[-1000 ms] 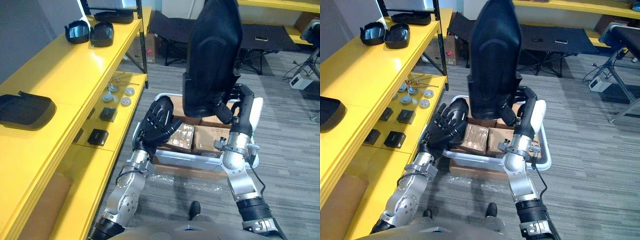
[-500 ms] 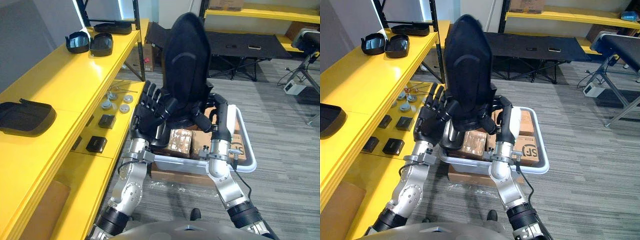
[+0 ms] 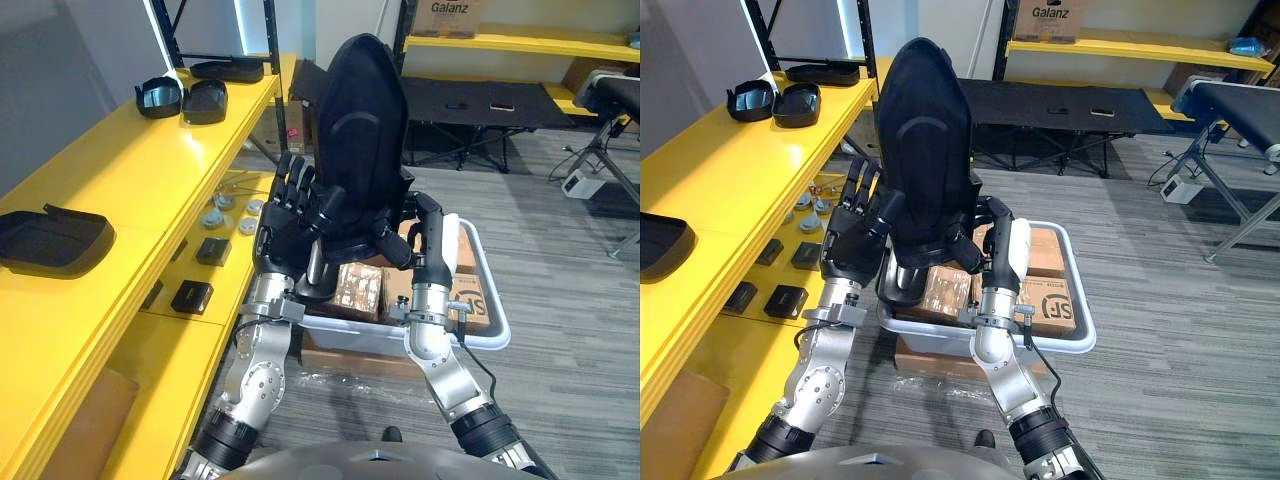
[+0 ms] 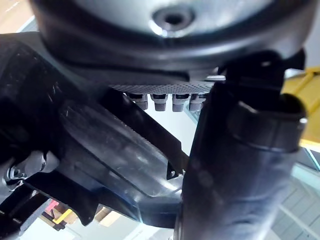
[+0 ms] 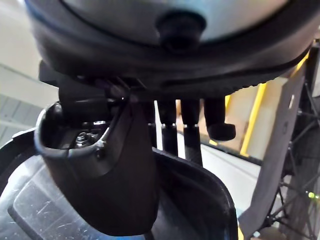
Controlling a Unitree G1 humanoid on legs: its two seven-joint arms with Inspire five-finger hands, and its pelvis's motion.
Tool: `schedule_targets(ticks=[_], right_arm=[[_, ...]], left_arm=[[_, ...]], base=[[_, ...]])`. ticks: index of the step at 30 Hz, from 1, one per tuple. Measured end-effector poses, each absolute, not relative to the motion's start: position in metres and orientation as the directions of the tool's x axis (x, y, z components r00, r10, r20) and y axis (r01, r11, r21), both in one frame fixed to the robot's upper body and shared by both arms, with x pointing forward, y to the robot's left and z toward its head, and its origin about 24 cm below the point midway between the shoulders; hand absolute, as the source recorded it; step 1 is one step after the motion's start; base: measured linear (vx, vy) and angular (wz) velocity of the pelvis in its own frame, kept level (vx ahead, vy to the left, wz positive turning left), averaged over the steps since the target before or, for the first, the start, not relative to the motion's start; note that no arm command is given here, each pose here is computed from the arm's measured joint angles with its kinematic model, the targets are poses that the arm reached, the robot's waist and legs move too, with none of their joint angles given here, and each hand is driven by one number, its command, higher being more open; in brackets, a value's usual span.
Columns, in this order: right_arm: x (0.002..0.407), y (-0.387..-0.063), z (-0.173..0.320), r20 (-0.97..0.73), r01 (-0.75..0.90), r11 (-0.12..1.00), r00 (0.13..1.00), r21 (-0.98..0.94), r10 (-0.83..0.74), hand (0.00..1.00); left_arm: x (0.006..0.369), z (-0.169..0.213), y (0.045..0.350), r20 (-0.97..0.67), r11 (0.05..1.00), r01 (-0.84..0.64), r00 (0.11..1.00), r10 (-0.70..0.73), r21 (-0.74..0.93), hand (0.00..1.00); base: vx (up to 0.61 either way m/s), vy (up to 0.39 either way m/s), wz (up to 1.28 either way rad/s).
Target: Walk over and take three plastic housings, then place them on the shelf
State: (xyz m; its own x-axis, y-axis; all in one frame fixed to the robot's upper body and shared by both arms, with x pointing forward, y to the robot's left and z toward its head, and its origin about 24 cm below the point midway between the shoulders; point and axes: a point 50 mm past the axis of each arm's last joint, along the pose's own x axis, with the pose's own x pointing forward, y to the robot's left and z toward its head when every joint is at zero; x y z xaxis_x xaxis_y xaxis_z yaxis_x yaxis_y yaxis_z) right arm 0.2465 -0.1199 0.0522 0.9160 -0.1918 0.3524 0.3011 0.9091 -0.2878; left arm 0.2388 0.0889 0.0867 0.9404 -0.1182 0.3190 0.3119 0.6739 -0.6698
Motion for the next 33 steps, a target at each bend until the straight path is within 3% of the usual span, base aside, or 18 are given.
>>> schedule_targets(ticks=[9,22,33], right_arm=[[0.2464,-0.1181,0.0509,0.329,0.286,0.923,0.924,-0.256,-0.195,0.00],[0.2458,-0.1122,0.0485,0.297,0.223,0.943,0.944,-0.246,-0.146,0.00],[0.2457,-0.1152,0.0462,0.290,0.207,0.940,0.949,-0.273,-0.124,0.00]], left_arm=[[0.2363,0.0950,0.0848,0.363,0.764,0.325,0.923,-0.127,-0.557,1.00],[0.2360,0.0952,0.0866,0.343,0.855,0.224,0.937,-0.058,-0.467,1.00],[0.2375,0.0903,0.0861,0.296,0.889,0.190,0.953,-0.065,-0.417,1.00]], base=[[0.00,0.000,0.00],[0.00,0.000,0.00],[0.00,0.000,0.00]])
